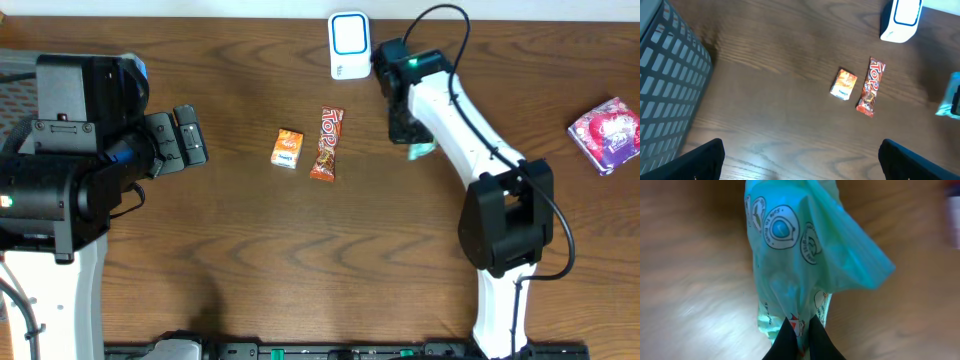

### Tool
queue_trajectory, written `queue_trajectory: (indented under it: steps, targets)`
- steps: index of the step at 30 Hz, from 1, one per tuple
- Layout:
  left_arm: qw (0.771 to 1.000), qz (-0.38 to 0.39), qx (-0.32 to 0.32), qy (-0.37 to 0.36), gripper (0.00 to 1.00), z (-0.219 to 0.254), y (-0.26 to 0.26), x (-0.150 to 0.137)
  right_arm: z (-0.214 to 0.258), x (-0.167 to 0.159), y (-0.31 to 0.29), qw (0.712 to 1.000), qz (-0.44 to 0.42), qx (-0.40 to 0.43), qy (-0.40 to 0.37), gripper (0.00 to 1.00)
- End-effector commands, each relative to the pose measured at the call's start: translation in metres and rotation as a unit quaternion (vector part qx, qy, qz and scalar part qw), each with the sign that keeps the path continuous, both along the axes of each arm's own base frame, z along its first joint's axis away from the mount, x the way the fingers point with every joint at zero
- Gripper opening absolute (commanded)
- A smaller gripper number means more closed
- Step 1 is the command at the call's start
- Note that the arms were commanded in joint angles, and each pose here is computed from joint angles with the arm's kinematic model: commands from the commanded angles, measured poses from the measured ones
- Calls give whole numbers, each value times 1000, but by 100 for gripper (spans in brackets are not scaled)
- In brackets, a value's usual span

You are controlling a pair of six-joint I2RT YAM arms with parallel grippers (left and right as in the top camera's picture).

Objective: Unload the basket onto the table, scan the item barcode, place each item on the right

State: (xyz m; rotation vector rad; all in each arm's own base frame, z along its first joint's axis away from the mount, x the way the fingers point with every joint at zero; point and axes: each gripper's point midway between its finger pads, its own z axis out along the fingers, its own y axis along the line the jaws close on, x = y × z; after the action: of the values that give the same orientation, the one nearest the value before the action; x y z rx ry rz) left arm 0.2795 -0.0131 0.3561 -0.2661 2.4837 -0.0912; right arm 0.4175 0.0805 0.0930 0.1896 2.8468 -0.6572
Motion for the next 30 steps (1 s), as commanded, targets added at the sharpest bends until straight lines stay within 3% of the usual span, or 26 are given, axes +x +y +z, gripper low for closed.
queue_trajectory:
  steps: [1, 6, 15, 17, 20, 22, 27, 30]
  targets:
    - [1000, 0, 5, -2, 98, 1, 2, 0, 11, 0, -41, 985, -49, -148, -81, 1]
    - [1000, 0, 5, -2, 98, 1, 2, 0, -29, -13, -48, 983, -46, -160, -72, 1]
    - [1000, 0, 5, -2, 98, 1, 2, 0, -59, -26, -10, 996, -18, -79, -35, 24]
    - [1000, 0, 5, -2, 98, 1, 2, 0, -61, -26, 5, 997, -7, -64, -39, 32]
    - [1000, 0, 5, -2, 98, 1, 2, 0, -62, -27, 24, 997, 17, -59, -47, 56]
    - [1000, 0, 5, -1, 98, 1, 2, 0, -61, -25, 36, 996, 47, -58, -46, 65]
    - [1000, 0, 5, -2, 98, 1, 2, 0, -43, -19, 49, 995, 65, -55, -51, 67]
    - [1000, 0, 5, -2, 98, 1, 2, 0, -17, -11, 51, 995, 62, -53, -54, 75]
